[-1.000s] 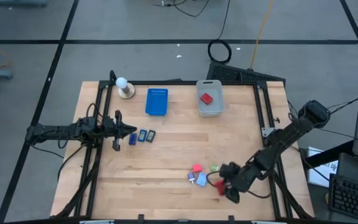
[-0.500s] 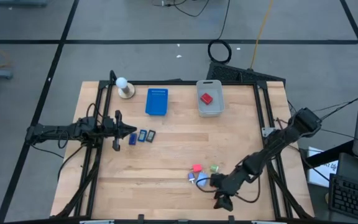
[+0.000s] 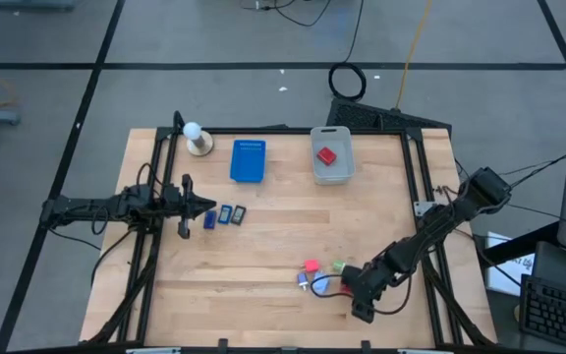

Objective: Pick & Place Office items
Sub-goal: Put the red charger adapter into the gray bin

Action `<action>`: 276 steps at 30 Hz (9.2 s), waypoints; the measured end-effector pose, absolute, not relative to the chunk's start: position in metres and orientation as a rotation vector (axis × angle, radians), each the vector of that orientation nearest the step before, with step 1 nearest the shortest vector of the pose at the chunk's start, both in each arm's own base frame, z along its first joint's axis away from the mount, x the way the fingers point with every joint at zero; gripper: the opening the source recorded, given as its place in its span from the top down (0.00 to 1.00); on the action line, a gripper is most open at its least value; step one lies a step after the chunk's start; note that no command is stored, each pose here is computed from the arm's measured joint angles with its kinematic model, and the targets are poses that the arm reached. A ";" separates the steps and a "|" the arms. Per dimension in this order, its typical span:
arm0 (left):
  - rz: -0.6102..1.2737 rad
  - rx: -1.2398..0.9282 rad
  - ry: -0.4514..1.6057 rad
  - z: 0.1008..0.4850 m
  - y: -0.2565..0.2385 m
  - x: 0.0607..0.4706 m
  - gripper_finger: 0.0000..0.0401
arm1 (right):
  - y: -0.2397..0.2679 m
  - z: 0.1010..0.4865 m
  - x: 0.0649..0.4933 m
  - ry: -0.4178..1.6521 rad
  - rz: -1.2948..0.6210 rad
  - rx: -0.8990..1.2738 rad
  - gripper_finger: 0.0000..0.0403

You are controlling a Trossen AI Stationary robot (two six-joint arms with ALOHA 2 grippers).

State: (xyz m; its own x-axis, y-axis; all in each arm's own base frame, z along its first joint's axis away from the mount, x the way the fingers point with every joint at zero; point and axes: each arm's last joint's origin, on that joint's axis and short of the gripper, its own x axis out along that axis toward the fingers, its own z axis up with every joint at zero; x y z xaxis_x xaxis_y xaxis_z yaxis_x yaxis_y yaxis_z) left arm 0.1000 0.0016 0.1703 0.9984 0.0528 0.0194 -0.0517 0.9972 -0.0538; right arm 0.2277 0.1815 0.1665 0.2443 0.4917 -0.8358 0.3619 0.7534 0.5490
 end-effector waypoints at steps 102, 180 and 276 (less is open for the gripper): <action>0.052 -0.053 -0.021 0.170 0.002 0.100 0.95 | 0.149 0.142 0.209 1.193 0.289 -0.189 0.64; 0.052 -0.053 -0.021 0.170 0.002 0.100 0.95 | 0.009 0.217 0.257 0.186 -0.087 0.001 0.69; 0.052 -0.053 -0.021 0.170 0.002 0.100 0.95 | -0.167 0.165 0.278 0.960 -0.526 0.333 0.69</action>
State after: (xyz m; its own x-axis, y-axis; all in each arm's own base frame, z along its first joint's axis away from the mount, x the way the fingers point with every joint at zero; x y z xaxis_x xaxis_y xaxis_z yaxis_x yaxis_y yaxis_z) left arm 0.1000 0.0016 0.1703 0.9984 0.0527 0.0197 -0.0516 0.9972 -0.0538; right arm 0.2777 -0.1670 0.1651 0.4634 -0.2755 -0.8423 0.5619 0.8263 0.0389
